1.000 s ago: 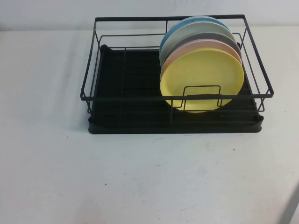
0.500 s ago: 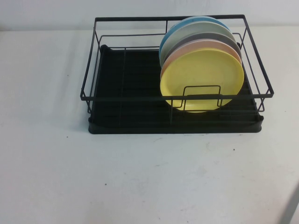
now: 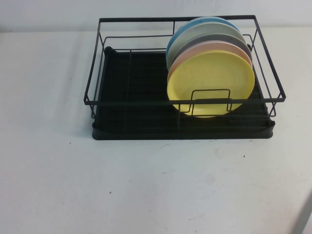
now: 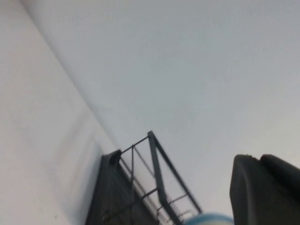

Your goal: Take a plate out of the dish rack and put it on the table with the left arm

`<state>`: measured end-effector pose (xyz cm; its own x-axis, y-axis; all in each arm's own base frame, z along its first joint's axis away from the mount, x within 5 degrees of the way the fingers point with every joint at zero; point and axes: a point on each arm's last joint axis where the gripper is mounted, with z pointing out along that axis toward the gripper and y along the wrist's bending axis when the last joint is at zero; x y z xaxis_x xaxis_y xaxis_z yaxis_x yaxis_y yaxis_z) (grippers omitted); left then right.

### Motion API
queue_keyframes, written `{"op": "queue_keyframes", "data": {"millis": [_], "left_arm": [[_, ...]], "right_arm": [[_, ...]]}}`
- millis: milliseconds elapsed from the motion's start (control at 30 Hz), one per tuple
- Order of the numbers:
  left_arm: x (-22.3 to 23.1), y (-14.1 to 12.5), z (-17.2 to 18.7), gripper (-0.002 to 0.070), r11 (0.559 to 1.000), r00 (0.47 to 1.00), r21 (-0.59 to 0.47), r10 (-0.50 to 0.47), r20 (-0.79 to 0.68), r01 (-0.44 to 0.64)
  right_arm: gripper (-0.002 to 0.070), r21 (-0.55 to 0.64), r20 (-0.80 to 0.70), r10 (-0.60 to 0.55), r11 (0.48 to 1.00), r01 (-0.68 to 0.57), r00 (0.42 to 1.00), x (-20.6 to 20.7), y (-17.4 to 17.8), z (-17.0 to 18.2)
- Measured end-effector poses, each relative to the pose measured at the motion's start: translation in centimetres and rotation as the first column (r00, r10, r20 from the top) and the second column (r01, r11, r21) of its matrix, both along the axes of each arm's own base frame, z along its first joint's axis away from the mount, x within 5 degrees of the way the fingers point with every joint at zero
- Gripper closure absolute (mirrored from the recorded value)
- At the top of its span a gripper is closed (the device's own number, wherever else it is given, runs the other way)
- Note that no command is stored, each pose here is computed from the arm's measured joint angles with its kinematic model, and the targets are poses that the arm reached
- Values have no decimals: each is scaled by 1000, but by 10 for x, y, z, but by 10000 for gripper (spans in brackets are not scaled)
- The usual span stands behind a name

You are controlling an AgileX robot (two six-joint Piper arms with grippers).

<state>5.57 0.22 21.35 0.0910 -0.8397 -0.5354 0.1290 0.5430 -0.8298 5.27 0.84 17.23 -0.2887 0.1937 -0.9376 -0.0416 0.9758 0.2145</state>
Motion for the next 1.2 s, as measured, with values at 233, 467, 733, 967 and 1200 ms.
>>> {"op": "queue_keyframes", "data": {"millis": [233, 467, 733, 967, 1200], "left_arm": [[-4, -16, 45, 678, 866, 964, 443, -147, -220, 233], [34, -47, 124, 678, 409, 825, 717, -304, -477, 565], [120, -112, 152, 678, -191, 564, 662, -388, -729, 725], [182, -153, 167, 678, -411, 441, 578, -384, -811, 705], [230, -177, 173, 613, -426, 474, 616, -400, -785, 662]], "right_arm": [[694, 0, 0, 0, 1000, 0, 1000, 0, 0, 0], [694, 0, 0, 0, 1000, 0, 1000, 0, 0, 0], [694, 0, 0, 0, 1000, 0, 1000, 0, 0, 0], [694, 0, 0, 0, 1000, 0, 1000, 0, 0, 0], [694, 0, 0, 0, 1000, 0, 1000, 0, 0, 0]]}}
